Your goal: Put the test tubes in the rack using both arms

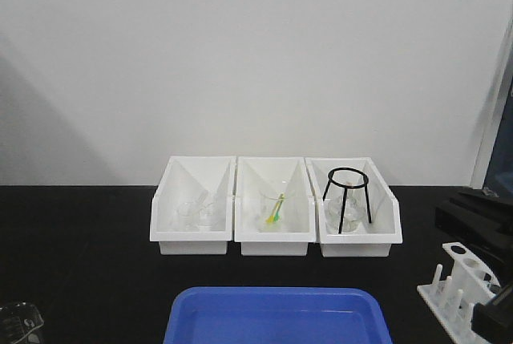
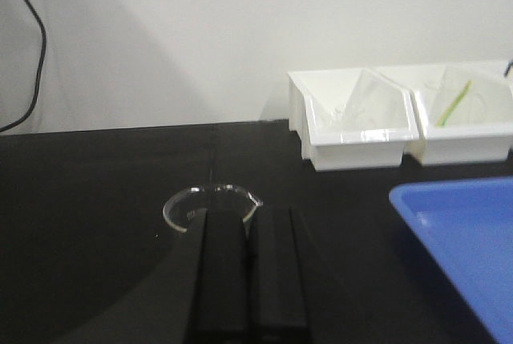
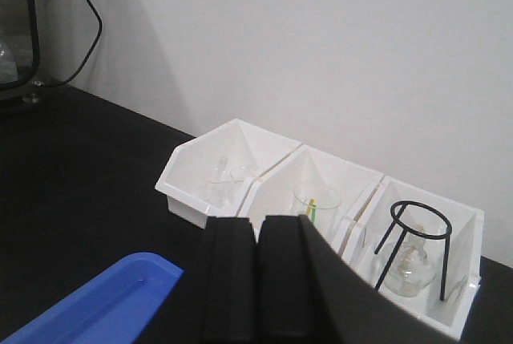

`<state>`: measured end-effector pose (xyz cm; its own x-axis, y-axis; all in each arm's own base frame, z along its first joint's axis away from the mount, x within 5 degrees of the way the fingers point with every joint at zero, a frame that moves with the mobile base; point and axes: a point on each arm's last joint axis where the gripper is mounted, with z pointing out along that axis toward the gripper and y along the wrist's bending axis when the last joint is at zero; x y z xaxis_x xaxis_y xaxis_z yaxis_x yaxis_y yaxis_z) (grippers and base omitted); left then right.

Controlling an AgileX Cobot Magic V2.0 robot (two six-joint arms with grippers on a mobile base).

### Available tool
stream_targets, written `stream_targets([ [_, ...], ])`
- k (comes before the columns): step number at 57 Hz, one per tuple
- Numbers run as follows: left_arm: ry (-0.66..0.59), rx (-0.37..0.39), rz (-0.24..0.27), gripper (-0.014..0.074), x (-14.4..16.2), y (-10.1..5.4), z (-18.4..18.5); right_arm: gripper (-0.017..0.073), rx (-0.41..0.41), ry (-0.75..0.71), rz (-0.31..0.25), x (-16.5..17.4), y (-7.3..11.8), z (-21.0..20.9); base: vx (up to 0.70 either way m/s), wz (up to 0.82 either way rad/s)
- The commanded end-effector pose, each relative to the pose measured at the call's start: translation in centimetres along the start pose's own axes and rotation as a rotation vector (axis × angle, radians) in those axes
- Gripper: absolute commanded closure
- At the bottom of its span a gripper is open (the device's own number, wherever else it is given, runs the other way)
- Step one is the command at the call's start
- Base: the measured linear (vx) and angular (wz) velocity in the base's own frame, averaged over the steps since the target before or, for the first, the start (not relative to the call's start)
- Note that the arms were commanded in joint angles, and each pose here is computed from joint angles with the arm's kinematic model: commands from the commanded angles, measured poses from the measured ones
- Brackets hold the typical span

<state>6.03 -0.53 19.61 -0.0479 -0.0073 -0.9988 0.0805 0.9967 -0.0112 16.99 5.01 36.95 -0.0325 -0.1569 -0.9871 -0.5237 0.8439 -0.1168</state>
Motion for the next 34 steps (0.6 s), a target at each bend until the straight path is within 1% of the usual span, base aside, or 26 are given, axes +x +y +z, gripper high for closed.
stream_targets([
  [1, -0.01, -0.001, 0.029, 0.0615, 0.94, 0.02, -0.32, 0.0567, 0.03, -0.044, 0.005, -1.13, -0.24, -0.33, 0.0, 0.0],
  [7, -0.004, 0.0, 0.03, 0.0615, 1.01, 0.01, -0.34, 0.0567, 0.029, -0.044, 0.003, -1.13, -0.24, -0.32, 0.0, 0.0],
  [13, -0.004, 0.0, 0.015, 0.0615, 1.01, 0.0, -0.35, 0.0567, 0.029, -0.044, 0.005, -1.13, -0.23, -0.32, 0.0, 0.0],
  [34, -0.006, 0.0, 0.017, 0.0615, 0.97, 0.0, -0.36, 0.0567, 0.031, -0.045, 0.005, -1.14, -0.25, -0.33, 0.0, 0.0],
])
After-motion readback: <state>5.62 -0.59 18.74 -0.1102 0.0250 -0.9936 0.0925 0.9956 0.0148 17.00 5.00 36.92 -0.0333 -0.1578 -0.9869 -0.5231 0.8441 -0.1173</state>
